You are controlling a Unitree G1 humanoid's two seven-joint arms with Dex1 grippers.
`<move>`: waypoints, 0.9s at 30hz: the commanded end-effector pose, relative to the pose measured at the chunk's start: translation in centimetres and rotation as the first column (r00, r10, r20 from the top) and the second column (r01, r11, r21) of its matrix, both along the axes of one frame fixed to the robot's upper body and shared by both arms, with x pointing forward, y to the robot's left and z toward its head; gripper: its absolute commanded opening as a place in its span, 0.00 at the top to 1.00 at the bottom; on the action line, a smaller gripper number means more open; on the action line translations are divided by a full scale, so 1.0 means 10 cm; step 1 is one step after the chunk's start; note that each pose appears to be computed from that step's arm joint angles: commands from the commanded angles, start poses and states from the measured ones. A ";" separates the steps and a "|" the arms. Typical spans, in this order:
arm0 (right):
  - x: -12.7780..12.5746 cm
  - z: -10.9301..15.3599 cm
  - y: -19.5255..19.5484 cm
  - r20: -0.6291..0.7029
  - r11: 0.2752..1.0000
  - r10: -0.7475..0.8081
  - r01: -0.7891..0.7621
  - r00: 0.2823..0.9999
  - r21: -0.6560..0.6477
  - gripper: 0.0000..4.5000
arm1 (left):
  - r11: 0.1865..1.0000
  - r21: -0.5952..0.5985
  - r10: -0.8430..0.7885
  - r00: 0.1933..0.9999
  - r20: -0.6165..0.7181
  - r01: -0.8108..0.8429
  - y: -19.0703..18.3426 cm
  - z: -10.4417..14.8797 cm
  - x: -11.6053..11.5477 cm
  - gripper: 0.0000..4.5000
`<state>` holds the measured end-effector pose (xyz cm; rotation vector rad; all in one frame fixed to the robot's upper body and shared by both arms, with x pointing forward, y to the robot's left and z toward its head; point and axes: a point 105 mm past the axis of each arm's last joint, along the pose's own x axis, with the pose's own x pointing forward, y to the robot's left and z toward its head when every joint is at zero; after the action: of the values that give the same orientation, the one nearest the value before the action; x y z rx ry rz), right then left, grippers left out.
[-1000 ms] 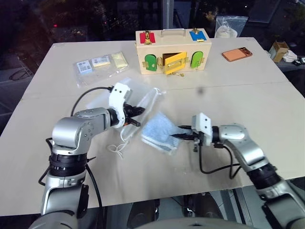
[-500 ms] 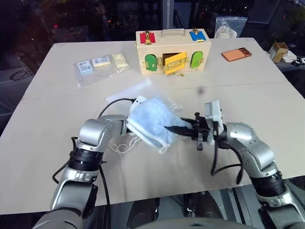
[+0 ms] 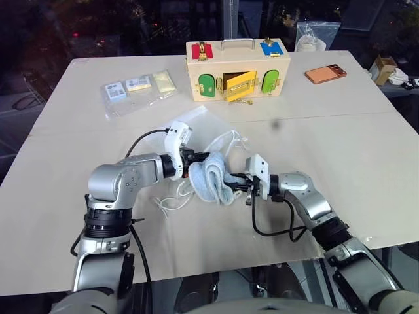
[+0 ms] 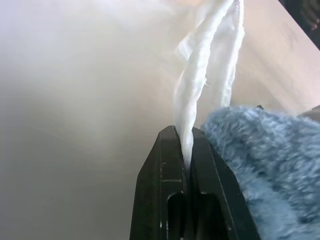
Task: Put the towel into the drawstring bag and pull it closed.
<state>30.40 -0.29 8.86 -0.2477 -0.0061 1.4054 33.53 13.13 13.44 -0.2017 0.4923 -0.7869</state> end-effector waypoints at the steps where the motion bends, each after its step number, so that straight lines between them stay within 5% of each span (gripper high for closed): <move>1: 0.03 -0.31 -0.18 -0.018 0.981 -0.054 0.049 0.998 -0.189 0.99 | 0.998 -0.063 -0.012 0.993 0.119 0.020 0.01 0.35 -0.02 1.00; 12: 0.20 -0.22 -0.26 -0.092 0.949 -0.277 0.257 0.957 -0.185 0.99 | 0.996 -0.088 -0.015 0.993 0.116 0.026 0.17 0.53 -0.02 1.00; 14: 0.09 0.06 -0.15 -0.202 0.979 -0.185 0.197 0.962 0.044 0.99 | 0.999 -0.036 -0.028 0.992 0.120 0.032 0.22 0.48 -0.03 1.00; 16: -0.06 0.50 -0.15 -0.354 0.925 -0.005 0.139 0.935 0.354 0.99 | 0.996 0.087 -0.042 0.985 0.169 0.027 0.26 0.40 -0.01 1.00; 18: -0.25 0.81 -0.23 -0.355 0.855 0.160 0.050 0.921 0.515 0.99 | 0.970 0.241 -0.077 0.971 0.227 0.021 0.29 0.29 0.00 1.00; 22: -0.40 1.22 -0.40 -0.320 0.735 0.275 0.016 0.907 0.678 0.99 | 0.957 0.289 -0.073 0.959 0.273 -0.009 0.32 0.22 0.07 1.00; 27: -0.31 1.31 -0.51 -0.292 0.738 0.159 0.083 0.943 0.670 0.99 | 0.956 0.293 -0.085 0.955 0.284 -0.002 0.33 0.22 0.07 1.00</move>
<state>27.24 -4.97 20.66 0.6426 -0.1663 1.4047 34.21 16.23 14.74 0.1679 0.3656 -0.7585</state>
